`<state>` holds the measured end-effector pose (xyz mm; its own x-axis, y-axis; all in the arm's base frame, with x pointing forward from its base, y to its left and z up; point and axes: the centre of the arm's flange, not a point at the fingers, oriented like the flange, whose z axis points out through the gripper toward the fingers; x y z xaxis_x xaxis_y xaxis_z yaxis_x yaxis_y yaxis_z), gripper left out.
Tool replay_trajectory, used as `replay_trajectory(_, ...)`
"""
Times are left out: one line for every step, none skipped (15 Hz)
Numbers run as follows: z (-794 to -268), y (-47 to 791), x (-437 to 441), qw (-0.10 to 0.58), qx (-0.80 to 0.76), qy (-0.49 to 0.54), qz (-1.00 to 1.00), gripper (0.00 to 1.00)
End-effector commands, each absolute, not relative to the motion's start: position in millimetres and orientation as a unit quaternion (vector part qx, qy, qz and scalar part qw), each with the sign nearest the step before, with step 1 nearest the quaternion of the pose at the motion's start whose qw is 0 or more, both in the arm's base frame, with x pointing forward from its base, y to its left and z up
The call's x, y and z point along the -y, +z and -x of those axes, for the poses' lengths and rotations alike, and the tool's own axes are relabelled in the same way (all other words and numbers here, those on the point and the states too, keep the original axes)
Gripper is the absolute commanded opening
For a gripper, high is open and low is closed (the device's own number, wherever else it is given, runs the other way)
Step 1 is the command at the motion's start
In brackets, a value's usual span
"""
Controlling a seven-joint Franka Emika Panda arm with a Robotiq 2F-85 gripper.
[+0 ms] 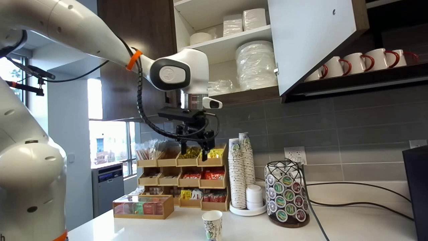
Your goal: Pick up the coffee cup from the counter and put it on the bottom shelf of the open cabinet
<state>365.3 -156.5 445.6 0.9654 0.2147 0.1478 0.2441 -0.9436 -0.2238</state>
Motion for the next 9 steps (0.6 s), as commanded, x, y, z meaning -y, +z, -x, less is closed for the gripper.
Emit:
replay_trajectory(-416, 395, 164, 0.144, 0.126, -0.035, 0.981, 1.00)
replay_trajectory(-430, 376, 168, 0.133, 0.120, -0.021, 0.984, 1.00)
replay_trajectory(-438, 363, 170, 0.127, 0.118, -0.015, 0.985, 1.00)
replay_trajectory(-453, 345, 172, 0.116, 0.120, -0.010, 0.986, 1.00)
replay_trajectory(-463, 332, 171, 0.105, 0.122, -0.003, 0.987, 1.00)
replay_trajectory(-477, 320, 168, 0.092, 0.125, -0.002, 0.988, 1.00)
replay_trajectory(-490, 309, 163, 0.081, 0.132, 0.000, 0.988, 1.00)
replay_trajectory(-502, 300, 158, 0.071, 0.142, -0.001, 0.987, 1.00)
replay_trajectory(-512, 292, 152, 0.062, 0.152, -0.002, 0.986, 1.00)
